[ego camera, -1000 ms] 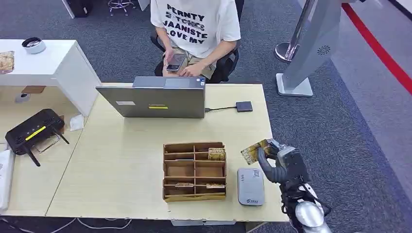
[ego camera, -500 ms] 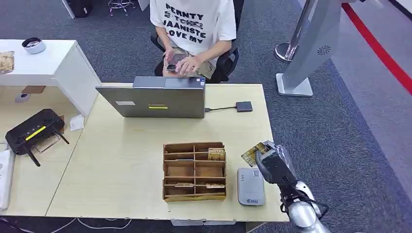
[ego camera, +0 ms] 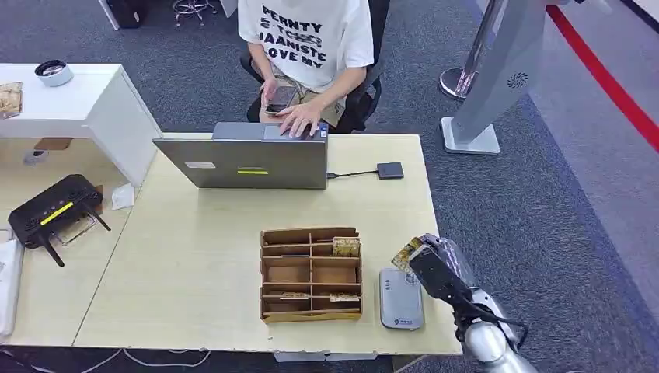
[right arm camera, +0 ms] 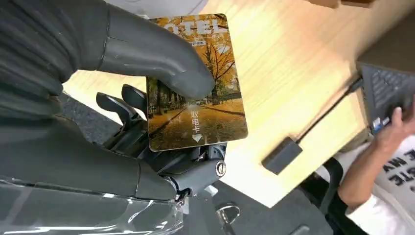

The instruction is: Pass the card to the sensor for recognition and then transmit it.

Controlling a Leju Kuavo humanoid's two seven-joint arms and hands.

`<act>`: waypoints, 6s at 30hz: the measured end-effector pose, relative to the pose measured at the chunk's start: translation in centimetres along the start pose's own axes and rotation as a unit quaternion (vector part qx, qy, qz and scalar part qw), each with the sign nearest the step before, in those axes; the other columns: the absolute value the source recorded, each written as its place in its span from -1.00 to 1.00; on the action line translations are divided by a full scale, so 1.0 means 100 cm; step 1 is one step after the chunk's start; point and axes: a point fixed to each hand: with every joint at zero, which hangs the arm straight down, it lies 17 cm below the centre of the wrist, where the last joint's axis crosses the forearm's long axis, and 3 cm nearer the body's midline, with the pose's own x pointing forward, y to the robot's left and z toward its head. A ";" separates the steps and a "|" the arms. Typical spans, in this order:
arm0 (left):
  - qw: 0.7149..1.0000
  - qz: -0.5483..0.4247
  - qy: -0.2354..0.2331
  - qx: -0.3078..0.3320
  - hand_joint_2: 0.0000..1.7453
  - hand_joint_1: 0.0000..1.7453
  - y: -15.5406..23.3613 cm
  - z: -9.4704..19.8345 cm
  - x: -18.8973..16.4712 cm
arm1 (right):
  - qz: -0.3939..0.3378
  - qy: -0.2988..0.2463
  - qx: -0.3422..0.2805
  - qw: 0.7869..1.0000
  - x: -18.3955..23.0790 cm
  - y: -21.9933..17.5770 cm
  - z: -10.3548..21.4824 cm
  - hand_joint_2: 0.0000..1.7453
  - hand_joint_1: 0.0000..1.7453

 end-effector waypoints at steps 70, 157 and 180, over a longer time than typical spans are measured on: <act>1.000 -0.020 0.001 0.002 -1.00 -1.00 0.002 0.000 0.002 | 0.001 0.012 0.205 0.979 -0.033 0.074 0.023 1.00 1.00; 1.000 -0.027 0.001 0.004 -1.00 -1.00 0.003 0.000 0.001 | 0.076 0.036 0.172 0.981 -0.053 0.059 0.025 1.00 1.00; 1.000 -0.027 0.005 0.005 -1.00 -1.00 0.003 0.000 0.000 | 0.078 0.037 0.171 0.981 -0.053 0.060 0.027 1.00 1.00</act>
